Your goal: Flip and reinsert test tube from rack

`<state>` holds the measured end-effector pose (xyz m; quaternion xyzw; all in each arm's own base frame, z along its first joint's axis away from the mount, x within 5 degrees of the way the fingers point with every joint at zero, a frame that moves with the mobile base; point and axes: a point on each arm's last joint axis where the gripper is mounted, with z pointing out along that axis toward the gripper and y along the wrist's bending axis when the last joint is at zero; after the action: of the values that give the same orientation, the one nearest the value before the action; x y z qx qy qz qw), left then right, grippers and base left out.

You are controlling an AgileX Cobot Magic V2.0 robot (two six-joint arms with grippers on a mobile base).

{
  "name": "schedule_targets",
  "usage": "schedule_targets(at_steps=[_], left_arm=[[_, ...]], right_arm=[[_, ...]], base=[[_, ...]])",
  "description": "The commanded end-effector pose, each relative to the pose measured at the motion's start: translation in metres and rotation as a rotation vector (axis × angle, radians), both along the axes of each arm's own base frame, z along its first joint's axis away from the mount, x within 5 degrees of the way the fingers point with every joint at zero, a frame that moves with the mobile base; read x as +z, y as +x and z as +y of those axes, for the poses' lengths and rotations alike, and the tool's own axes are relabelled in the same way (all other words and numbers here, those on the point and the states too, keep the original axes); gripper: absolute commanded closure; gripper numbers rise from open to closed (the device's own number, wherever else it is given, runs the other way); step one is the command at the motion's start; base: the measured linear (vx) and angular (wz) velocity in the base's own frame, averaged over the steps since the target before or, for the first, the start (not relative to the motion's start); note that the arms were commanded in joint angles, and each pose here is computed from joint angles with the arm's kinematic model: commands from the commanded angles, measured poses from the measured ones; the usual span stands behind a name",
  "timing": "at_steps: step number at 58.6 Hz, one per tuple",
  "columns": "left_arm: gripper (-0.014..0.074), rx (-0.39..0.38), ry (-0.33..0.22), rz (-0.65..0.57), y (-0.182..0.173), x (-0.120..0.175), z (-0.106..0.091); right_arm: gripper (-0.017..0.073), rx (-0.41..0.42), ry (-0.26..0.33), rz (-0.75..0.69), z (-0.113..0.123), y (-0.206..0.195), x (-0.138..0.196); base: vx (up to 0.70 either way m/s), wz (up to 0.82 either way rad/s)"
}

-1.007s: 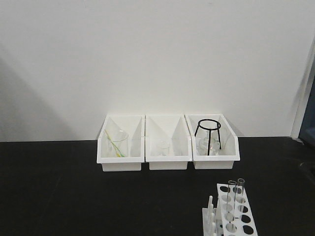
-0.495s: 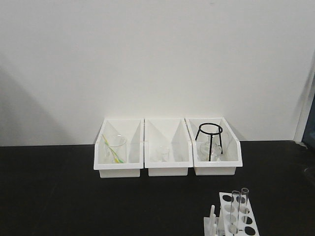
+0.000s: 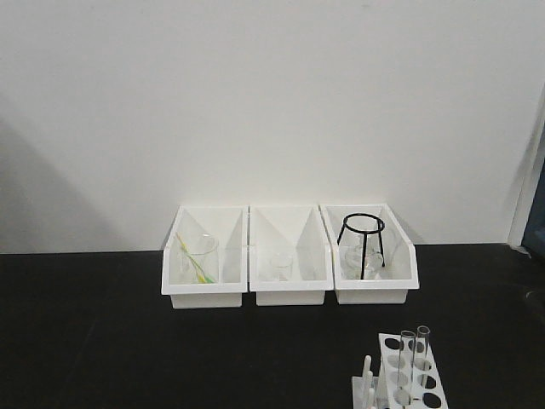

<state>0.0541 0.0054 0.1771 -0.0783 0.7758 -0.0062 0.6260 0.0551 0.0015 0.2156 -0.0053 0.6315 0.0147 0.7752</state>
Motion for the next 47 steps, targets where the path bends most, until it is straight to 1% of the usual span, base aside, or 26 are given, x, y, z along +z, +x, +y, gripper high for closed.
schedule_targets(at_steps=[1, 8, 20, 26, 34, 39, 47], left_arm=[[0.06, -0.012, 0.004, -0.097, 0.001, 0.008, -0.001], [0.06, -0.012, 0.004, -0.097, 0.001, 0.008, -0.001], [0.06, -0.012, 0.004, -0.097, 0.001, 0.008, -0.001], [0.06, -0.012, 0.004, -0.097, 0.001, 0.008, -0.001], [0.06, -0.012, 0.004, -0.097, 0.001, 0.008, -0.001], [0.06, -0.012, 0.004, -0.097, 0.001, 0.008, -0.001], [0.06, -0.012, 0.004, -0.097, 0.001, 0.008, -0.001]], right_arm=[[0.0568, -0.004, 0.005, -0.165, 0.0, -0.006, 0.019], [0.0568, -0.005, 0.003, -0.147, 0.0, -0.007, 0.04], [0.0568, -0.007, -0.003, -0.001, 0.0, 0.007, 0.08], [0.0565, -0.007, -0.004, 0.064, 0.0, 0.022, 0.091], [0.0558, -0.006, -0.004, 0.15, 0.001, 0.043, 0.089], [0.0536, -0.006, -0.003, 0.197, 0.001, 0.052, 0.084], [0.0456, -0.006, -0.001, 0.257, 0.001, 0.065, 0.077]], base=[[0.0, 0.0], [0.0, 0.0], [0.0, 0.0], [0.0, 0.0], [0.0, 0.0], [0.0, 0.0], [0.0, 0.0]])
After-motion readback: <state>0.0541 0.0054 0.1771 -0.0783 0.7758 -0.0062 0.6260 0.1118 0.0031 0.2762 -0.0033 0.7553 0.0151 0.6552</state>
